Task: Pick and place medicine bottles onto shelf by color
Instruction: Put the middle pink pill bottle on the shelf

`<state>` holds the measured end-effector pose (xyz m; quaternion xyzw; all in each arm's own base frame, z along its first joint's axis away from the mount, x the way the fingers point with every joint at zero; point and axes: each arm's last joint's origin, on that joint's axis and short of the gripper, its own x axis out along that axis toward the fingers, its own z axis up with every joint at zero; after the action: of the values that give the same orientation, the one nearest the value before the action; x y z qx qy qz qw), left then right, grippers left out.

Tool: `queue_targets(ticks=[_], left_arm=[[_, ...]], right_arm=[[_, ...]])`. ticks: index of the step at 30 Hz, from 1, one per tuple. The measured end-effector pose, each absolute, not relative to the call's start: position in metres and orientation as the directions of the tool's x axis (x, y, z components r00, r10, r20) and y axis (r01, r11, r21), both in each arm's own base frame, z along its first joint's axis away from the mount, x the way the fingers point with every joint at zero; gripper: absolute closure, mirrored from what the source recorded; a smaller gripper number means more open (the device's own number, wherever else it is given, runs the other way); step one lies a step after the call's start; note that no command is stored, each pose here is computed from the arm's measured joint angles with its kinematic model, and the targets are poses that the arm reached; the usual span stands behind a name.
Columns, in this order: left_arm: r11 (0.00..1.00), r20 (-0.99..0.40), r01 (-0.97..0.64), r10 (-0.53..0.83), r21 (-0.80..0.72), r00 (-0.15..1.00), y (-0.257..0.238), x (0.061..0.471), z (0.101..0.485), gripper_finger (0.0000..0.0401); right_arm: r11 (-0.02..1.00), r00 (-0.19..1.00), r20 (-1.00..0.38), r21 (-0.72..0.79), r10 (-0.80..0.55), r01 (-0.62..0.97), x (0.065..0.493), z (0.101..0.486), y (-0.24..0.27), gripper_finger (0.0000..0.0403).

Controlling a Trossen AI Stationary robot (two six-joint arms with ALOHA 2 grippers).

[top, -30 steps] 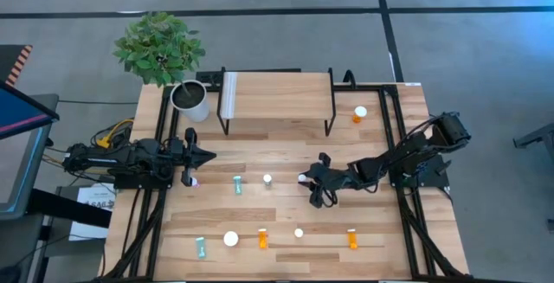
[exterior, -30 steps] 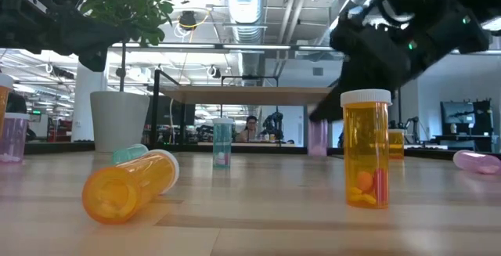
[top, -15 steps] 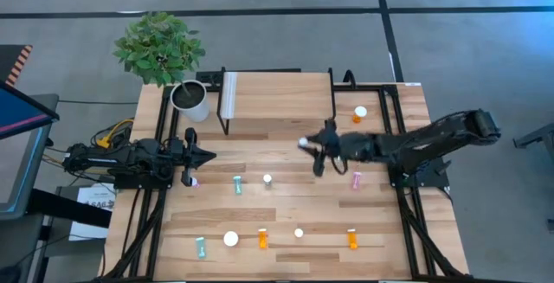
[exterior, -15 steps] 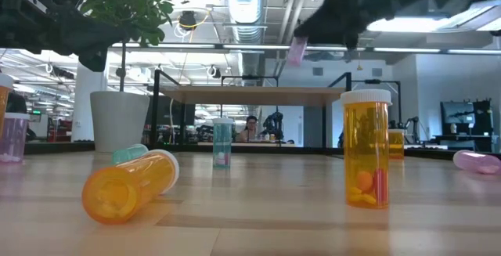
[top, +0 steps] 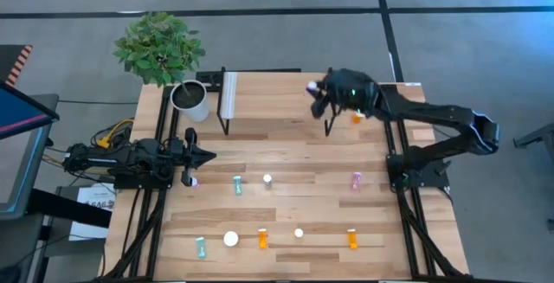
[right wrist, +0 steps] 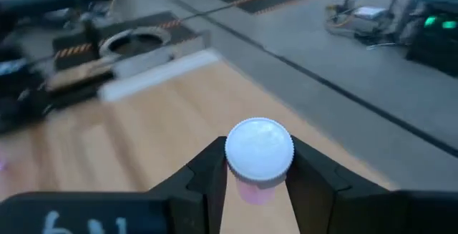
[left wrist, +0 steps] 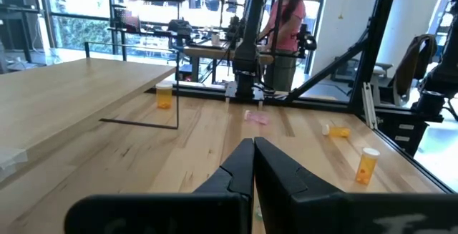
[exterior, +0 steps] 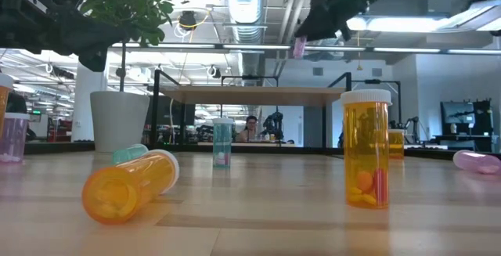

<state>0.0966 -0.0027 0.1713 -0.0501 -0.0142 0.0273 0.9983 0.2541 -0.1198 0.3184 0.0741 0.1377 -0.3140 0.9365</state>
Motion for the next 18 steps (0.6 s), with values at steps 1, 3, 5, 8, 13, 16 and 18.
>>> queue_targets(ticks=[1,3,5,8,13,16,18], left_arm=[[0.994,0.026,-0.053,0.056,-0.101,0.998,-0.003,0.097,0.171,0.0401],[0.994,0.026,-0.051,0.054,-0.101,0.998,-0.003,0.097,0.171,0.0401],[0.994,0.025,-0.051,0.054,-0.101,0.998,-0.003,0.097,0.171,0.0401],[0.994,0.025,-0.051,0.053,-0.101,0.998,-0.003,0.097,0.171,0.0401],[0.994,0.025,-0.051,0.054,-0.101,0.998,-0.003,0.097,0.171,0.0401],[0.994,0.025,-0.05,0.053,-0.101,0.998,-0.003,0.097,0.171,0.0401],[0.994,0.025,-0.05,0.053,-0.101,0.998,-0.003,0.097,0.171,0.0401]], right_arm=[[0.778,0.749,-0.319,0.055,-0.58,0.626,0.252,0.316,-0.128,0.0257],[0.752,0.721,-0.342,0.059,-0.602,0.656,0.248,0.312,-0.142,0.0255],[0.737,0.707,-0.35,0.065,-0.615,0.673,0.246,0.308,-0.154,0.0253],[0.718,0.682,-0.388,0.07,-0.619,0.692,0.244,0.298,-0.171,0.0252],[0.703,0.659,-0.423,0.072,-0.621,0.708,0.244,0.284,-0.188,0.0253],[0.695,0.649,-0.431,0.068,-0.627,0.716,0.246,0.277,-0.194,0.025],[0.69,0.643,-0.436,0.067,-0.629,0.721,0.247,0.274,-0.198,0.0249]])
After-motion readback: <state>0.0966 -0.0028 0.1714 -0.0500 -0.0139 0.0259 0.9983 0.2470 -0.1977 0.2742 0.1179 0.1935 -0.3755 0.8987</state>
